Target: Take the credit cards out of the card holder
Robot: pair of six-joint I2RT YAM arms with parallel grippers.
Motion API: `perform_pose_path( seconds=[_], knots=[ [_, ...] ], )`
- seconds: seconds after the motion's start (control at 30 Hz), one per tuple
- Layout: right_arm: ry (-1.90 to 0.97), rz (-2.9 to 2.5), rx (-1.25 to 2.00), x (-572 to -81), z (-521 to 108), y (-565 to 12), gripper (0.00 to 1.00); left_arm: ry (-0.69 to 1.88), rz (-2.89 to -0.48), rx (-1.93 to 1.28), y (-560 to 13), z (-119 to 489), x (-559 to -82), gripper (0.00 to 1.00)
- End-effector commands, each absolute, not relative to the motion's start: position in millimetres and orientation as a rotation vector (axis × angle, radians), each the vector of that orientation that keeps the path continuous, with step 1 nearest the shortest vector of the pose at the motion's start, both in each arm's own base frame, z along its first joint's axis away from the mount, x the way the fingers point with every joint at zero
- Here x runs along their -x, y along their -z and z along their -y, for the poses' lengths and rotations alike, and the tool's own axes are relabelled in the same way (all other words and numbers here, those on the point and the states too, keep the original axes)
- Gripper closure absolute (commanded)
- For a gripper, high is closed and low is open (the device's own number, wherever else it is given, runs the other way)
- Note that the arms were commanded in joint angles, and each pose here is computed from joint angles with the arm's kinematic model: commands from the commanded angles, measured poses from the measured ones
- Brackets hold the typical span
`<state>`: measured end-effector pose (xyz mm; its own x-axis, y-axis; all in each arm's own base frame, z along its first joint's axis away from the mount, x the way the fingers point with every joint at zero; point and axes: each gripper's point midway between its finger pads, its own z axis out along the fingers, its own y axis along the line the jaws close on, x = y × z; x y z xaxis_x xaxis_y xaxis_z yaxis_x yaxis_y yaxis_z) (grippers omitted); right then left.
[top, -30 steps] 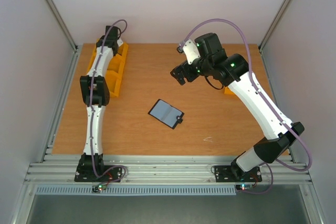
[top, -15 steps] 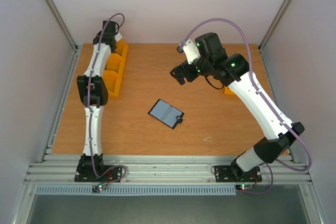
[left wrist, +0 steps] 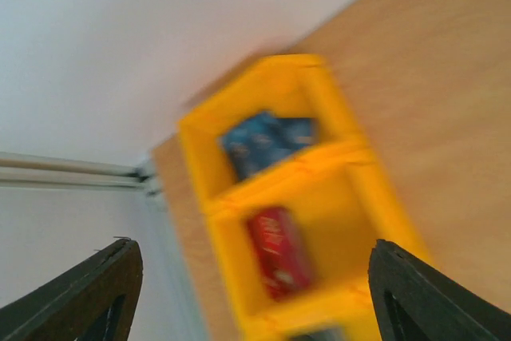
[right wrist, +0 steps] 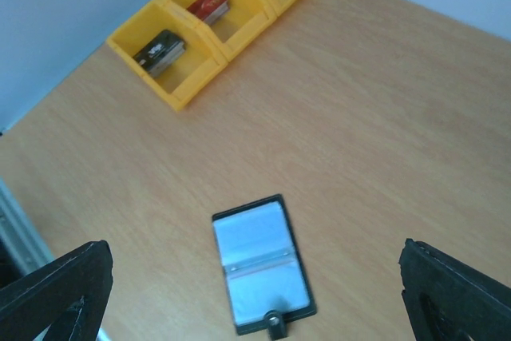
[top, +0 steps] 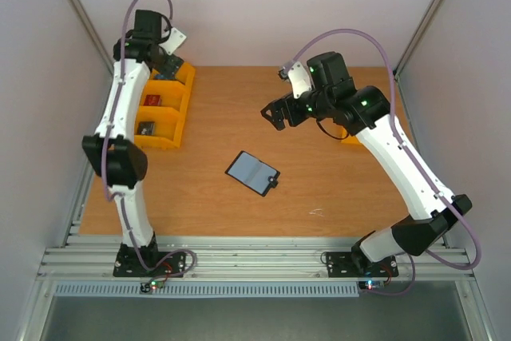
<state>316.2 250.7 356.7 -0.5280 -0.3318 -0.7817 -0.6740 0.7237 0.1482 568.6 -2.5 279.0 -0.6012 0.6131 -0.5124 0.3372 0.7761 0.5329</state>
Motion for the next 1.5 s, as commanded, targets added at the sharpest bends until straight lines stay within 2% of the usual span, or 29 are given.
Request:
perform_pose_path(
  seconds=[0.0,0.13,0.3,0.5,0.8,1.2,1.33,1.47],
  knots=[
    [-0.737,-2.327,0.657,-298.7,-258.4,-327.9,0.03,0.153,-2.386,-0.758,-281.5,101.2,-462.8,0.19],
    [-0.812,-2.511,0.598,-280.3,-267.5,-279.9,0.11,0.433,-2.536,-0.717,-251.6,142.5,-403.6,0.09],
    [-0.846,-2.663,0.472,-267.6,-269.8,-217.7,0.16,0.536,-2.695,-0.632,-198.5,163.1,-368.0,0.09],
    [-0.889,-2.834,0.298,-262.6,-275.0,-138.4,0.20,0.593,-2.820,-0.584,-132.2,181.7,-338.8,0.08],
    [-0.893,-2.982,0.137,-277.1,-279.9,-63.1,0.27,0.659,-2.957,-0.598,-62.1,205.9,-322.7,0.03],
    [-1.047,-3.036,0.148,-299.7,-313.7,-31.1,0.31,0.881,-3.093,-0.518,-18.2,221.5,-301.8,0.03],
    [-1.169,-3.012,0.146,-305.6,-328.3,-35.1,0.31,0.933,-3.092,-0.513,-17.1,226.7,-299.5,0.09],
    [-1.329,-2.949,0.105,-316.0,-342.5,-44.6,0.32,1.013,-3.081,-0.508,-20.5,234.7,-296.8,0.20]
  ],
)
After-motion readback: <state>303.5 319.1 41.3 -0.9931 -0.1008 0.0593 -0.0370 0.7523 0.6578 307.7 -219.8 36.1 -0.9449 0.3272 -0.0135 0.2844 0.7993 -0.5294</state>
